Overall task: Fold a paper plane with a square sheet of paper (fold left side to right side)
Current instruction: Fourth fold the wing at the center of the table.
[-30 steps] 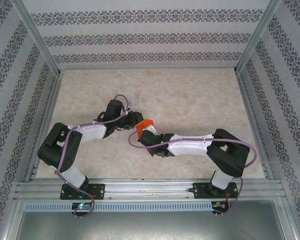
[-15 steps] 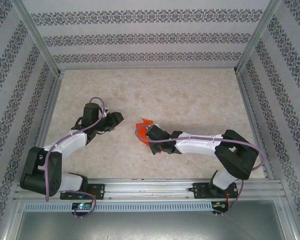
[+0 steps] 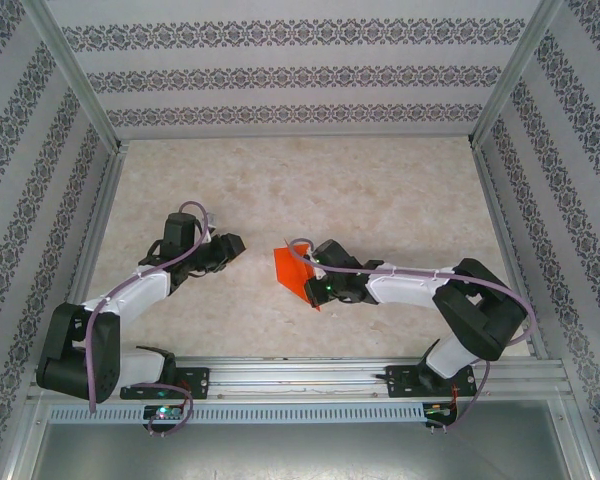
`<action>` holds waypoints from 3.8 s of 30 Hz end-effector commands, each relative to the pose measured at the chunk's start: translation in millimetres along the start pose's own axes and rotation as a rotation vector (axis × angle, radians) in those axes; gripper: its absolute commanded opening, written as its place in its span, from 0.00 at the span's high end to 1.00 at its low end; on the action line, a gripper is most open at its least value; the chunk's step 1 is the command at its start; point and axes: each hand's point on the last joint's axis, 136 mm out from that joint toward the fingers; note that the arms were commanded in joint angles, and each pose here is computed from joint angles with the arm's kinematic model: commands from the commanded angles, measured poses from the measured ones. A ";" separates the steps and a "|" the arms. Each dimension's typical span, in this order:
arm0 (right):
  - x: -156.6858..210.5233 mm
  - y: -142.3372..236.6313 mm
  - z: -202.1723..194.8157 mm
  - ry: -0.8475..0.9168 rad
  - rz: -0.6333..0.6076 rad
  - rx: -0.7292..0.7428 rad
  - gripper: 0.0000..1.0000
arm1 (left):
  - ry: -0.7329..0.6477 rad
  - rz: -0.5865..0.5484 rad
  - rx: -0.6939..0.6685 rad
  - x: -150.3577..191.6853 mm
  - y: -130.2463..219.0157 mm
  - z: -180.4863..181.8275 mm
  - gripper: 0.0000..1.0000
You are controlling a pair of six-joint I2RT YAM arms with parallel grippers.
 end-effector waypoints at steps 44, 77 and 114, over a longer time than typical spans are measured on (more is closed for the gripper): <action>0.4 -6.8 -2.6 -0.197 0.063 -0.346 1.00 | -0.107 0.334 0.000 87.6 -116.4 -34.1 0.57; -12.8 4.0 6.5 -0.212 0.040 -0.404 0.80 | -0.132 0.400 -0.254 95.5 -131.4 14.6 0.56; -32.2 1.9 -11.3 -0.261 0.012 -0.366 0.99 | -0.132 0.395 -0.239 95.6 -131.2 12.0 0.55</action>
Point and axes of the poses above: each hand's point on the last joint's axis, 136 mm out from that joint toward the fingers, its own y axis back along the fingers, its own z axis along the line the jaws close on, x = y × z, and after that the axes turned 3 degrees about -y, right-handed
